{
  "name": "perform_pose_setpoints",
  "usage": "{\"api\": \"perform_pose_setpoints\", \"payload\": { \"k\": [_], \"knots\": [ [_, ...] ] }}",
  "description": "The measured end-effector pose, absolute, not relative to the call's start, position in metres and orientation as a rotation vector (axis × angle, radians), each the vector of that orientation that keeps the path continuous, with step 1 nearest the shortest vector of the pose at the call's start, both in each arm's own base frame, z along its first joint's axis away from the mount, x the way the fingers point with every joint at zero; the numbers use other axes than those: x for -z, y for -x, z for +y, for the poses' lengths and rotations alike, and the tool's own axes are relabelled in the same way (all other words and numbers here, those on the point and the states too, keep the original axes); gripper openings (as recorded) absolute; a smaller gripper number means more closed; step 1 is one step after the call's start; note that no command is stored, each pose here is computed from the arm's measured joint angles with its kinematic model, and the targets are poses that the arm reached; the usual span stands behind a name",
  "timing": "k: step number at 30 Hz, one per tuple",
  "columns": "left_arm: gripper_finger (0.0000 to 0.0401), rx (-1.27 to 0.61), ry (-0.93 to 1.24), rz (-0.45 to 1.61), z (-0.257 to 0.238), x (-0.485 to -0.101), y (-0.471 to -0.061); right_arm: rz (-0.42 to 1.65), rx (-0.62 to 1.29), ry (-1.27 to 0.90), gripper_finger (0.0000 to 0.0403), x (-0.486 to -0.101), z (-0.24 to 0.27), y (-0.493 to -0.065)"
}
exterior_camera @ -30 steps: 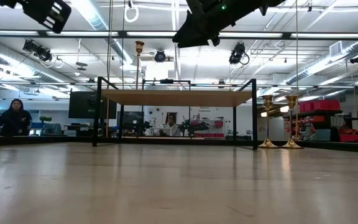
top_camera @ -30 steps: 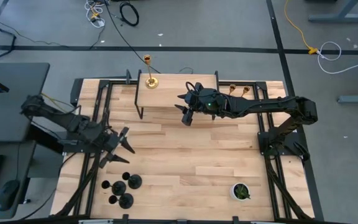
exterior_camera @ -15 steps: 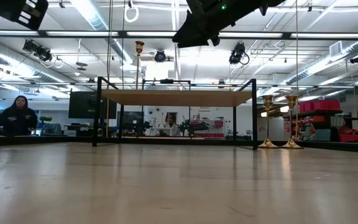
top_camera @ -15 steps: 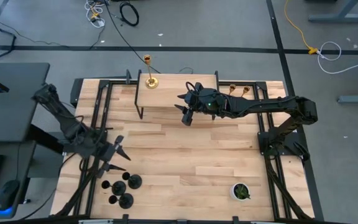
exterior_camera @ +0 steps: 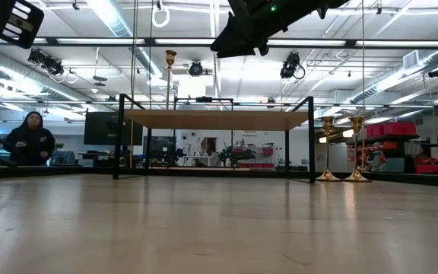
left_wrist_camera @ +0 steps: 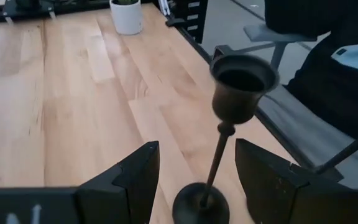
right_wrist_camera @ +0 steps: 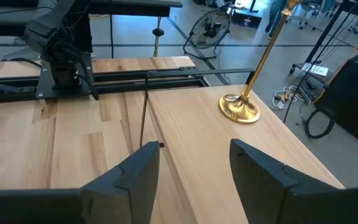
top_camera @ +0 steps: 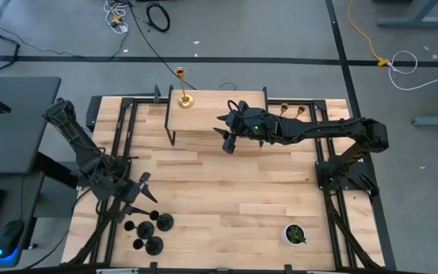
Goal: Pick & Place candle stick holders
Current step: Put the top right black candle holder on the shelf
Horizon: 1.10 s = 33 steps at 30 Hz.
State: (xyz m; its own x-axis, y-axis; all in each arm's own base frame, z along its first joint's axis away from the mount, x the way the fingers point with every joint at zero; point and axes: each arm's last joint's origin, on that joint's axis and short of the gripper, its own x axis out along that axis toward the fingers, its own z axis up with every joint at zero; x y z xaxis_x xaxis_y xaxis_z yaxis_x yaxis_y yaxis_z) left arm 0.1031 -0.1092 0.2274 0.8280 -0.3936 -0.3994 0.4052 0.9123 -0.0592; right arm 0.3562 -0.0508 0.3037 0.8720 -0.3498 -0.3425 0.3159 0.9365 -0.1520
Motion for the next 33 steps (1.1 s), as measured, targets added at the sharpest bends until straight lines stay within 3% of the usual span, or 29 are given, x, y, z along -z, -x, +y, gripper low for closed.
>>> {"api": "perform_pose_setpoints", "payload": {
  "k": [25, 33],
  "knots": [
    [0.0208, 0.466, -0.077, 0.396, -0.138, -0.214, -0.126, 0.375, 0.349, 0.093, 0.0197, -0.304, -0.051, -0.356],
    [0.0145, 0.481, -0.109, 0.379, -0.139, -0.215, -0.127, 0.375, 0.349, 0.093, 0.0197, -0.304, -0.051, -0.356]
  ]
}}
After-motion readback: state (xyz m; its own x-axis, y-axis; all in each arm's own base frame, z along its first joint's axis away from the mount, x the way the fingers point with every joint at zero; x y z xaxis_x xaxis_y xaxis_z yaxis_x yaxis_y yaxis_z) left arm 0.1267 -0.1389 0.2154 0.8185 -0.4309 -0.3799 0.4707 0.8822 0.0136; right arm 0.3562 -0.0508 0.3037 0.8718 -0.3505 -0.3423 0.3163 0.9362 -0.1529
